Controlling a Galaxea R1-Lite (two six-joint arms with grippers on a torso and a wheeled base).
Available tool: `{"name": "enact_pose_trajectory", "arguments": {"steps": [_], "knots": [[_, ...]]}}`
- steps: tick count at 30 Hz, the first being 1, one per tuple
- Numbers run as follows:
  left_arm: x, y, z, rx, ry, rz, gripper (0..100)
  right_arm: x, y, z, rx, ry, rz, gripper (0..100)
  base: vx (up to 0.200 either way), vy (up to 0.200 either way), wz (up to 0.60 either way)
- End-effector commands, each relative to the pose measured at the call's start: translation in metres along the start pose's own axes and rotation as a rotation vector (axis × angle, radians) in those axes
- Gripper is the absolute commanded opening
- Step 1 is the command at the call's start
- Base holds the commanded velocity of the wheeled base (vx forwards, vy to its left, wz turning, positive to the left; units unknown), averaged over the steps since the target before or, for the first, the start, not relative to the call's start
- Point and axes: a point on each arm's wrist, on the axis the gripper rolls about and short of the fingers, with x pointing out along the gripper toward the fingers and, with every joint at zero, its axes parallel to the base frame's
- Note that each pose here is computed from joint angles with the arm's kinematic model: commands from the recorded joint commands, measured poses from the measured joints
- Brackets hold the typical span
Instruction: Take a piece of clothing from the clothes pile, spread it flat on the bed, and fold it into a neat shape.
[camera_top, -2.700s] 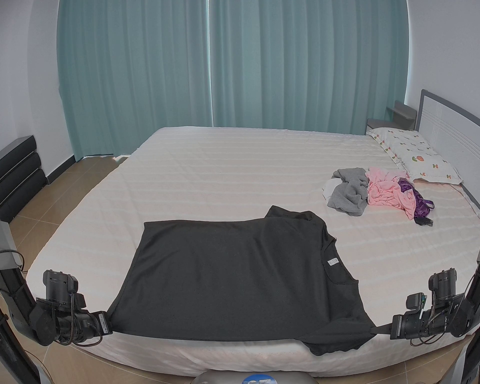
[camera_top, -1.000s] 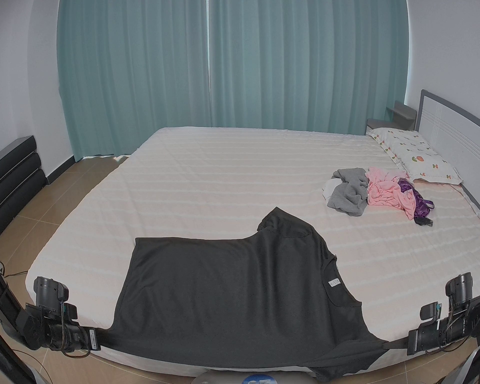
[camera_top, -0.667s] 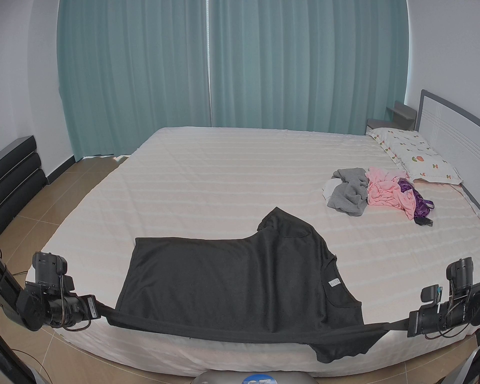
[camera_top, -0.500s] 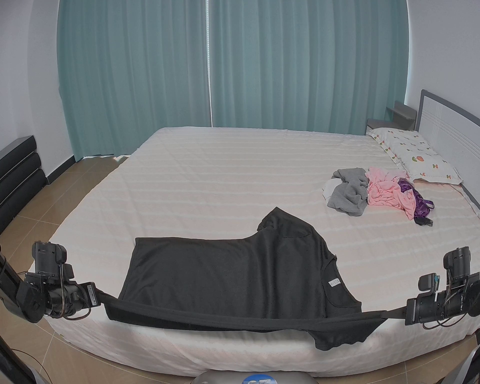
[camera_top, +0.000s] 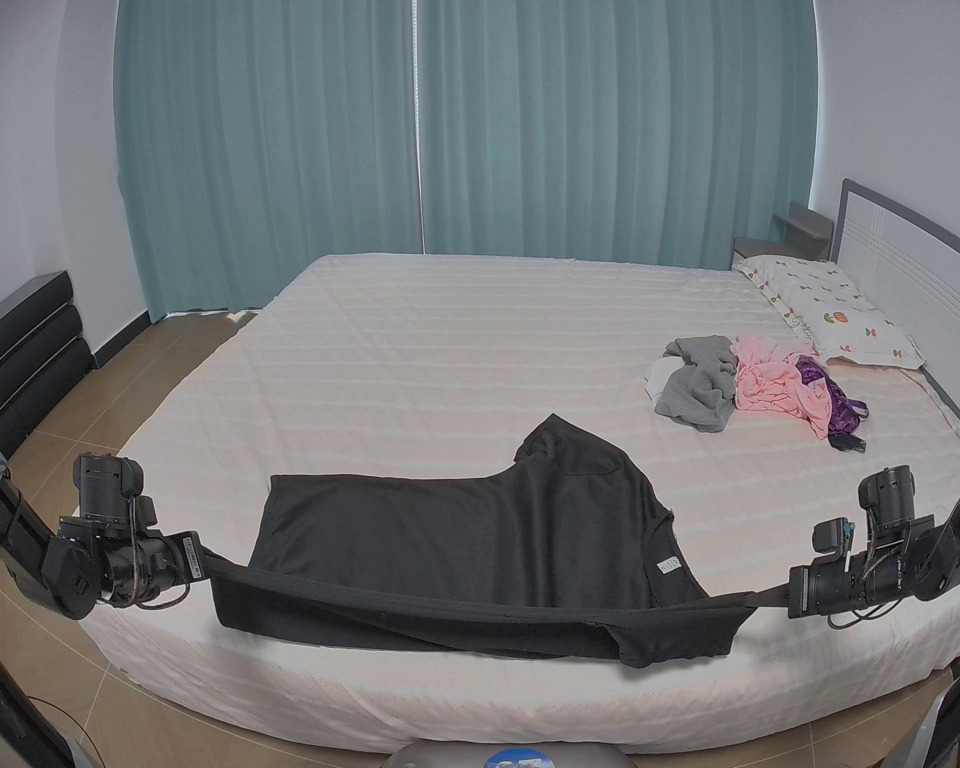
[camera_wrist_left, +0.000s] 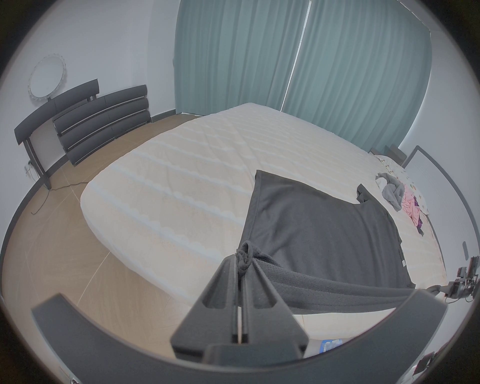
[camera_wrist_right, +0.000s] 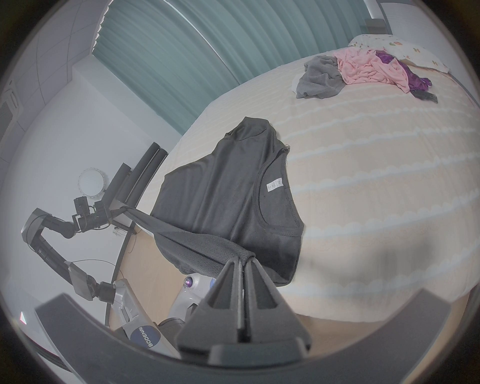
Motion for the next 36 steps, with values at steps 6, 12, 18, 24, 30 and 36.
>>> {"name": "enact_pose_trajectory", "arguments": {"steps": [6,12,18,24,30,36], "knots": [[-0.004,-0.003,0.005,0.011,-0.025,-0.01,0,-0.003,0.007,0.008,-0.04,-0.038,0.004,0,0.0,0.0,0.0],[-0.006,-0.001,-0.006,0.016,0.009,-0.008,0,-0.023,0.023,0.021,-0.038,-0.143,0.022,0,0.0,0.0,0.0],[-0.007,-0.001,-0.007,0.01,0.015,-0.013,0,-0.027,0.035,0.024,-0.047,-0.161,0.026,0,0.0,0.0,0.0],[-0.008,-0.001,-0.006,0.01,0.009,-0.012,0,-0.025,0.036,0.021,-0.048,-0.151,0.018,0,0.0,0.0,0.0],[-0.01,-0.001,-0.006,0.014,0.002,-0.015,0,-0.032,0.041,0.018,-0.054,-0.154,0.016,0,0.0,0.0,0.0],[-0.007,0.0,-0.009,0.015,0.024,-0.014,0,-0.025,0.035,0.01,-0.029,-0.101,0.003,0,0.0,0.0,0.0]]}}
